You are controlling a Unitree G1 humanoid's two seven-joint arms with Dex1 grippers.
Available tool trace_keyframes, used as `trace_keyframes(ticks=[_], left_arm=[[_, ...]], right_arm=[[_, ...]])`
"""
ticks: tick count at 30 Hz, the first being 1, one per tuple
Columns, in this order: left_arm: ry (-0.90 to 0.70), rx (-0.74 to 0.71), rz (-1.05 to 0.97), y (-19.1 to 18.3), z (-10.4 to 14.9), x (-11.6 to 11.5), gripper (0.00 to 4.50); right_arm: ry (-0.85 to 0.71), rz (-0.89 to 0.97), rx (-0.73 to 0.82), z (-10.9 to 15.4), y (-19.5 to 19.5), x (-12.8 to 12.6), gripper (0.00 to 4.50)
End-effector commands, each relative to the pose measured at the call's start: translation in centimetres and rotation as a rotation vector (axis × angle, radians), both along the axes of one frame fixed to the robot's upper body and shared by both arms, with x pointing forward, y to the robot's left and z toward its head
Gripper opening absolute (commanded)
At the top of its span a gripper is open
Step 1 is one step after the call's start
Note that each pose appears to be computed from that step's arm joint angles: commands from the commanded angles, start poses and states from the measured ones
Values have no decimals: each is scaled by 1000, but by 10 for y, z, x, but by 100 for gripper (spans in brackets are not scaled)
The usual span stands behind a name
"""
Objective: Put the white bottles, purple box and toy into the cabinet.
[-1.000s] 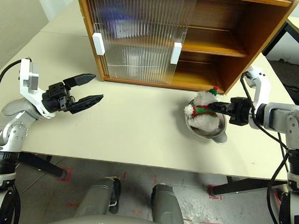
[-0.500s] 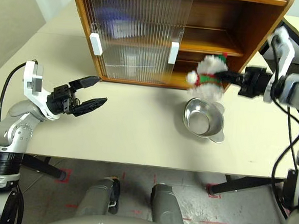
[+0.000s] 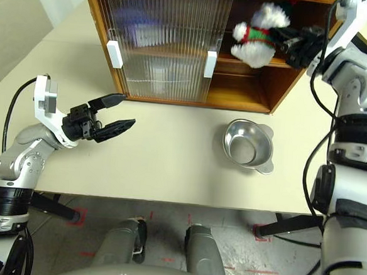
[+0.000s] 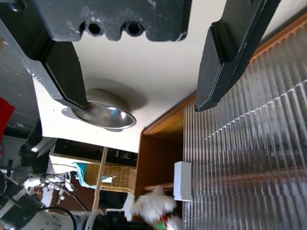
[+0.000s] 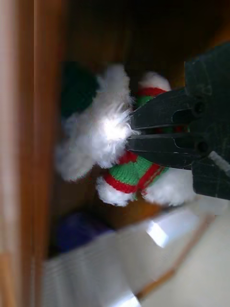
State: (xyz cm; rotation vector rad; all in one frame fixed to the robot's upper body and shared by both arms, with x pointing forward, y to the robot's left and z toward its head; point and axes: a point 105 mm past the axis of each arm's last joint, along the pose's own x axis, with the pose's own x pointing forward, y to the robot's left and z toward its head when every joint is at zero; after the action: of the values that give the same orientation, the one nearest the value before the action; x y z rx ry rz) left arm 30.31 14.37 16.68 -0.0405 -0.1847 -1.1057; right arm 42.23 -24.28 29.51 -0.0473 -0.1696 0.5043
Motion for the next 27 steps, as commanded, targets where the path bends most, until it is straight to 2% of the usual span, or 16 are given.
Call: trace_keyframes(ticks=[1, 6, 11, 15, 18, 24, 27], left_arm=[[-19, 17, 5, -1, 2, -3, 450], [-27, 14, 22, 0, 3, -3, 450], [-39, 12, 32, 0, 5, -2, 450], [-40, 10, 31, -1, 5, -2, 450], [-38, 10, 30, -2, 4, -2, 450], [-35, 9, 28, -2, 2, -3, 450], [-34, 6, 28, -3, 2, -3, 450]], right_arm=[[-43, -51, -18, 5, -6, 8, 2], [-94, -110, -21, 7, -10, 16, 2], [-107, -137, 12, -3, -5, 25, 2], [-117, -193, -60, -7, -6, 29, 2], [-145, -188, -65, 0, -6, 28, 85], [-232, -156, -71, 21, -13, 16, 316], [-229, -145, -87, 22, -21, 10, 418]])
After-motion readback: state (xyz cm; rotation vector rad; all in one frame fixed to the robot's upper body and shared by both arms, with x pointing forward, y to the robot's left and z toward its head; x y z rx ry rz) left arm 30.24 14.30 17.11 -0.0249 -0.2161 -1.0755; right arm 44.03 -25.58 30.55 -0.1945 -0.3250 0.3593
